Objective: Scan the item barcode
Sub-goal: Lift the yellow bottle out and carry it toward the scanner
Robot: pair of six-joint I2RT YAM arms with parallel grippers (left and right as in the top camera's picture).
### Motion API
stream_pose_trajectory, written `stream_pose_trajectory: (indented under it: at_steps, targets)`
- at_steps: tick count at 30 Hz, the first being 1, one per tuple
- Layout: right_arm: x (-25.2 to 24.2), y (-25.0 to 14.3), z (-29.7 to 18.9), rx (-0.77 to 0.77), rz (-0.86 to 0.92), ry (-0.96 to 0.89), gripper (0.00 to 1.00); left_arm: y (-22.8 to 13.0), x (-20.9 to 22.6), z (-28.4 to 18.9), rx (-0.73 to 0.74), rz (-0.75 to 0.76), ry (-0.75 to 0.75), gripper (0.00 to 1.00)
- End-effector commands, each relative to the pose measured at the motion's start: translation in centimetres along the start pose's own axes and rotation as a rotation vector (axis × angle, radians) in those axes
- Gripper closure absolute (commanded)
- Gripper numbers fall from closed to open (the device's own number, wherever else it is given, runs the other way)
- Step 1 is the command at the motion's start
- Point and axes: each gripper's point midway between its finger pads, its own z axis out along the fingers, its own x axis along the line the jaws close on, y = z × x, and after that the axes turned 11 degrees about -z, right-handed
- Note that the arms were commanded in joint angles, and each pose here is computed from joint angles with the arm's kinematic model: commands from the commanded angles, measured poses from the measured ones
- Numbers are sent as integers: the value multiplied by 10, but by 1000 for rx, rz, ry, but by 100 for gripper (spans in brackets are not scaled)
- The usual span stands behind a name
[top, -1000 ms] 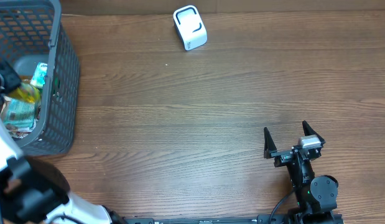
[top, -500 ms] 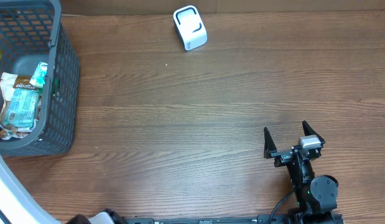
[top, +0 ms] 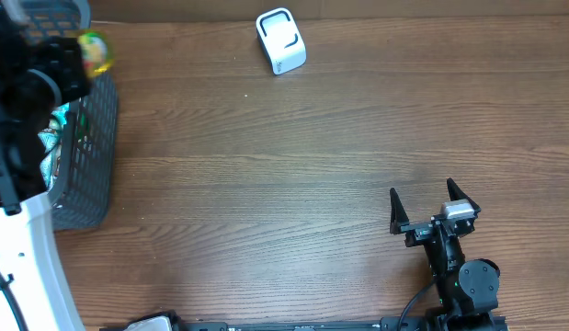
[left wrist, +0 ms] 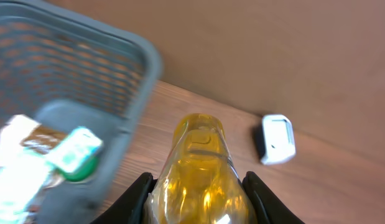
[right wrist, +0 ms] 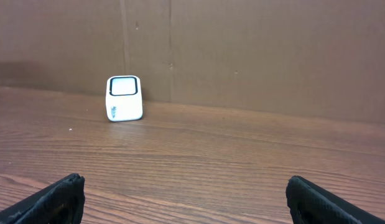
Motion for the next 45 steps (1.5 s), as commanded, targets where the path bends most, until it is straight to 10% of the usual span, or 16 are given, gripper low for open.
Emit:
stream_pose_trajectory:
  at_steps: [1, 21, 45]
  targets:
    - [-2, -4, 0, 4, -5, -12, 0, -10, -37, -18, 6, 38, -97, 76]
    - [-2, -4, 0, 4, -5, -12, 0, -199, -140, 48, 477, 214, -50, 75]
    - [-2, -4, 0, 4, -5, -12, 0, -298, -174, 106, 629, 236, 12, 75]
